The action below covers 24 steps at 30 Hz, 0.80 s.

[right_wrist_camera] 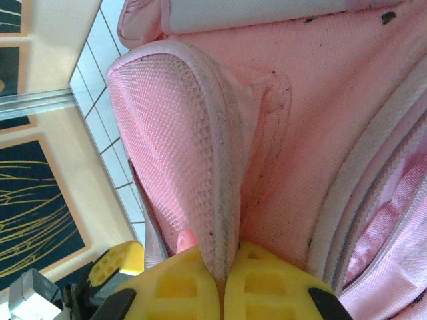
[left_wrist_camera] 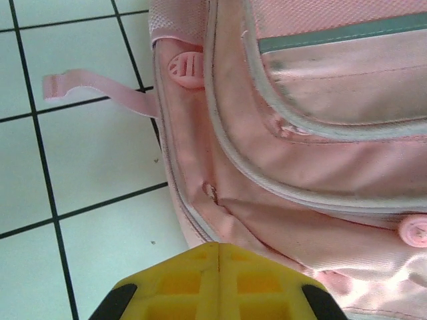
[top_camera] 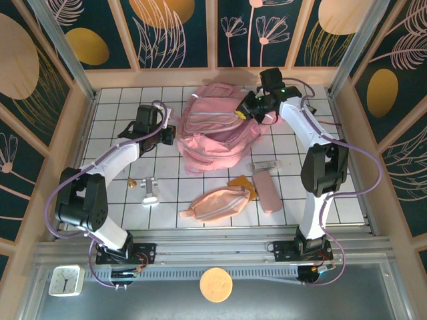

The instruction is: Pack the student bag

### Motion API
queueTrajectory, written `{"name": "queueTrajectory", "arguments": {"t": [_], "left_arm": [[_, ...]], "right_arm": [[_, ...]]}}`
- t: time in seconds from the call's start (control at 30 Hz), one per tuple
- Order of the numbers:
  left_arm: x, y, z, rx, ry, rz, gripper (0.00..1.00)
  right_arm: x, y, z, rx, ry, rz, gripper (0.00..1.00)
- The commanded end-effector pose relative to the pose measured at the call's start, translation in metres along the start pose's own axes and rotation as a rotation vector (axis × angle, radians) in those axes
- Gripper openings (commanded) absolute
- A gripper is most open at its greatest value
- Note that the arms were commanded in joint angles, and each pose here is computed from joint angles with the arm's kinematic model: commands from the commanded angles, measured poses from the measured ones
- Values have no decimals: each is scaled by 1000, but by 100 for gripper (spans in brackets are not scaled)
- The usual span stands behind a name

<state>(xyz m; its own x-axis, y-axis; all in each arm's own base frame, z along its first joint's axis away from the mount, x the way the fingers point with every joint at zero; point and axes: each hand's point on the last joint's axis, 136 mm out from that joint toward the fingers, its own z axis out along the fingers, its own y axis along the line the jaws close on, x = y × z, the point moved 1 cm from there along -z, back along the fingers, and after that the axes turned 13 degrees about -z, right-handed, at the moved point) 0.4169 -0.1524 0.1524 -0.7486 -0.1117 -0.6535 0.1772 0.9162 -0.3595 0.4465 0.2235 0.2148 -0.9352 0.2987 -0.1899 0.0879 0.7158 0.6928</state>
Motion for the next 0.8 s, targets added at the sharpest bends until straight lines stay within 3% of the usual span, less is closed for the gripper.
{"name": "queueTrajectory", "arguments": {"t": [0.0, 0.07, 0.1, 0.17, 0.23, 0.33, 0.4, 0.6, 0.67, 0.77], "left_arm": [[4, -12, 5, 73, 54, -10, 0], [1, -31, 1, 180, 54, -15, 0], [-1, -39, -1, 221, 55, -18, 7], [-1, -55, -4, 283, 72, -4, 53], [3, -68, -5, 307, 98, 45, 63], [8, -79, -10, 348, 138, 131, 65], [18, -83, -17, 388, 157, 268, 61], [21, -78, -47, 338, -127, 722, 60], [15, -73, -45, 292, -190, 735, 57], [14, -85, -46, 355, -210, 736, 51]], "right_arm": [[-6, 45, -42, -131, -63, -143, 0], [-5, 49, -42, -155, -59, -138, 0], [-5, 52, -43, -164, -61, -139, 0], [-6, 57, -44, -178, -61, -141, 0], [-7, 62, -45, -186, -58, -145, 0], [-8, 70, -48, -201, -57, -151, 0], [-8, 72, -50, -201, -56, -157, 0], [-3, 74, -50, -205, -51, -163, 0], [-1, 77, -50, -214, -48, -165, 0], [0, 81, -52, -220, -48, -172, 0]]}}
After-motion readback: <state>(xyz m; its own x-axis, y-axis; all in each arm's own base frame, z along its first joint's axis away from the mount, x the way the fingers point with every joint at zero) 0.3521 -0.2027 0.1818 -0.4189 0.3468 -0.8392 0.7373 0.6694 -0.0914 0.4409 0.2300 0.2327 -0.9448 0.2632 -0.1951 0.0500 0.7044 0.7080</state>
